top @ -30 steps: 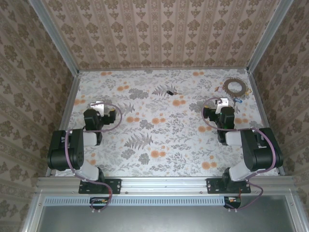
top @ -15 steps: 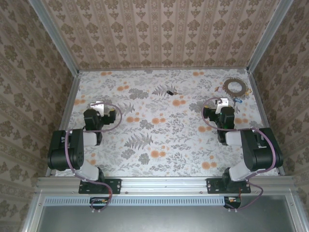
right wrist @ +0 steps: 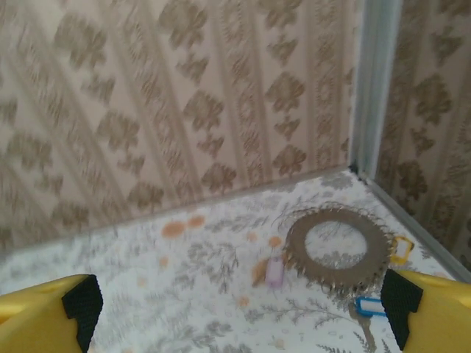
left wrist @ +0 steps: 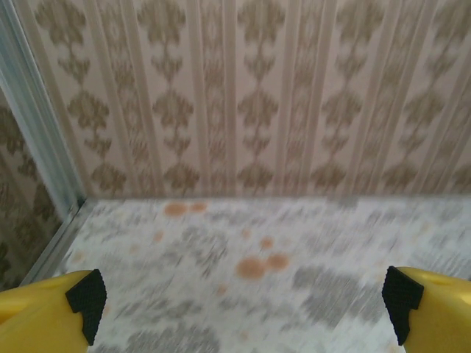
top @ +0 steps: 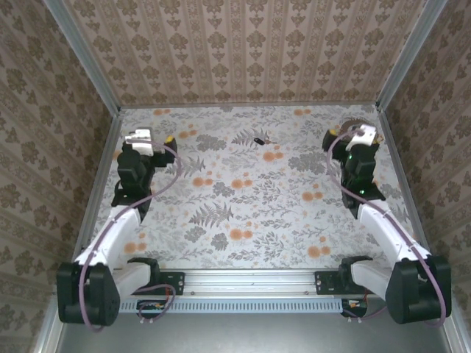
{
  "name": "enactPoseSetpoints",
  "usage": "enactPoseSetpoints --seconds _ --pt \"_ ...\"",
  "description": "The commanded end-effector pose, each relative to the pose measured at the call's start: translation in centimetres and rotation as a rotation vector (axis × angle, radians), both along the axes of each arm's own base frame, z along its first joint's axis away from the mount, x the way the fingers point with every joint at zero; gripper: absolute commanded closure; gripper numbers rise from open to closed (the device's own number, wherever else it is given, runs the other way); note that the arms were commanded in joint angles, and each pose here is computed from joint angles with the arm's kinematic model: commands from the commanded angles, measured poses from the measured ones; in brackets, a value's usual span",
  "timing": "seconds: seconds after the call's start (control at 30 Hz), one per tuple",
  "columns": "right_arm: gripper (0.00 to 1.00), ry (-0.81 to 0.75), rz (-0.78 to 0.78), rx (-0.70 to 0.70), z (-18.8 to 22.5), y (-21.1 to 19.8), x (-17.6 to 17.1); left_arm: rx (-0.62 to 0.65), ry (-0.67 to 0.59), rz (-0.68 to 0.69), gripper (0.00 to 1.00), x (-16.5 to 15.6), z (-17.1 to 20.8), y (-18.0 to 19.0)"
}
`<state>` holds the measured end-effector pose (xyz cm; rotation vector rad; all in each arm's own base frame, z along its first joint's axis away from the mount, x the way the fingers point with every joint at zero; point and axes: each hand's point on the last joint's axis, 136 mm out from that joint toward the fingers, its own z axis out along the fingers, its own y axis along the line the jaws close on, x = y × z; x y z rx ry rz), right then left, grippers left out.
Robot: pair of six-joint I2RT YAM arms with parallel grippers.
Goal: Put the keys on the keyring
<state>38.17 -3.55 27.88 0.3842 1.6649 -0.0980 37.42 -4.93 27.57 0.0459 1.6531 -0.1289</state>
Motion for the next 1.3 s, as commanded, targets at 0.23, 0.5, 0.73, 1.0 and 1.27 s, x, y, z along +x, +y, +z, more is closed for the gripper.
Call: enactPoseSetpoints --seconds 0.23,0.5,0.73,1.0,1.27 --pt "0.0 0.217 -0.269 0.283 -1.9 -6.2 0.7 -0.234 0.312 -0.013 0.0 -4.2 -13.2 -1.2" --pt "0.03 0.447 -0.233 0.38 -9.2 -6.8 7.3 -0.078 0.299 -0.126 0.0 -5.4 -13.0 -5.5" --pt "0.06 0.63 -0.196 0.494 -16.0 -8.5 12.9 -0.037 0.337 -0.156 0.0 -4.9 -13.6 -6.8" --pt "0.05 0.724 -0.089 0.524 -19.1 -8.0 17.7 0.029 0.362 -0.184 0.0 -4.5 -13.8 -8.4" --pt "0.04 0.852 -0.105 0.53 -23.9 -8.1 18.2 0.048 0.354 -0.178 0.0 -4.5 -13.7 -8.3"
